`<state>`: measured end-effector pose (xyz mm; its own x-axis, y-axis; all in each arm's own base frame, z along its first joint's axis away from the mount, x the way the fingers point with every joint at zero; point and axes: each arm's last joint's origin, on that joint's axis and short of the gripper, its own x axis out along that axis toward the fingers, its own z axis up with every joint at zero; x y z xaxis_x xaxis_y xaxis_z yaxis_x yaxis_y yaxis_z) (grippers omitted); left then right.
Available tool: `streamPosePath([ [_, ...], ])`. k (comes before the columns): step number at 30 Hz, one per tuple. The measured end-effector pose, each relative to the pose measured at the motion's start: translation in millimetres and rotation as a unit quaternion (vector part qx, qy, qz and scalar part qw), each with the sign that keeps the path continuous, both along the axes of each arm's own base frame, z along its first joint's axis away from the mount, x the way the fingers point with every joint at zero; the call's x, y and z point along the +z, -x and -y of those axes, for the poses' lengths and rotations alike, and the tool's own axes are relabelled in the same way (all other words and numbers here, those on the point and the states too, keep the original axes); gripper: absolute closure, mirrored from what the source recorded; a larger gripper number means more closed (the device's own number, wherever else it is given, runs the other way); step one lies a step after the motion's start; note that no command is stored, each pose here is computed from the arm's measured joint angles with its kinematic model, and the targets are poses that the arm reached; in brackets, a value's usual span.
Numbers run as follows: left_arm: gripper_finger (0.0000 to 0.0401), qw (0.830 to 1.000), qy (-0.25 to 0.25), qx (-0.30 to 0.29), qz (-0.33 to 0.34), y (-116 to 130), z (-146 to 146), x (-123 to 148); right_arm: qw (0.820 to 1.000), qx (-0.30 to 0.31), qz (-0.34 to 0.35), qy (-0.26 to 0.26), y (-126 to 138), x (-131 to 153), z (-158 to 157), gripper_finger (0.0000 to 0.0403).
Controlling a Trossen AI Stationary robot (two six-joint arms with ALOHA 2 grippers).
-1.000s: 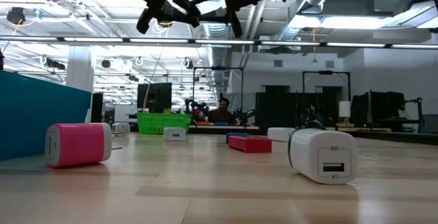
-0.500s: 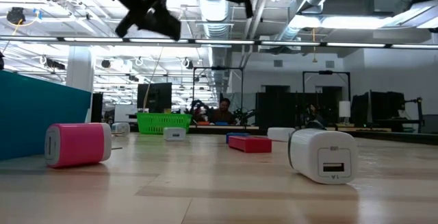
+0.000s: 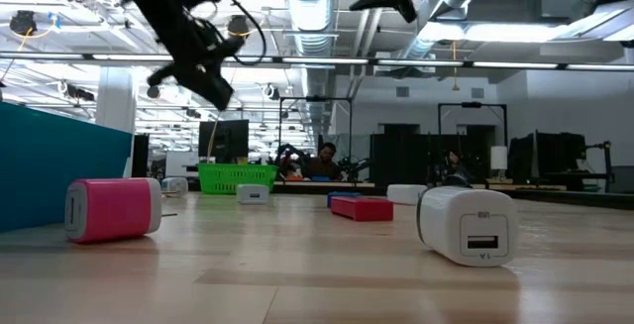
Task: Pick & Place Office items
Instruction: Put the black digital clock into the green bin
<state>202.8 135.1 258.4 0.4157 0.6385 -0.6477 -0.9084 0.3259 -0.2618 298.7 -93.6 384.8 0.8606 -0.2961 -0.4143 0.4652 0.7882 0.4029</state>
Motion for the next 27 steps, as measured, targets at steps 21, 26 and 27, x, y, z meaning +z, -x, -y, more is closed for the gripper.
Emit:
streamPosePath([
  [21,0.0352,0.937,0.05,-0.247,-0.24,-30,-97,-38,0.999,-0.026,-0.019,-0.034,32,-16,-28,0.0251],
  [26,0.0347,0.93,0.054,-0.254,-0.259,-29,-98,-40,0.999,-0.03,-0.014,-0.03,34,-13,-30,0.0251],
  [27,0.0346,0.93,0.054,-0.255,-0.26,-29,-98,-40,0.999,-0.031,-0.013,-0.032,34,-13,-31,0.0251],
])
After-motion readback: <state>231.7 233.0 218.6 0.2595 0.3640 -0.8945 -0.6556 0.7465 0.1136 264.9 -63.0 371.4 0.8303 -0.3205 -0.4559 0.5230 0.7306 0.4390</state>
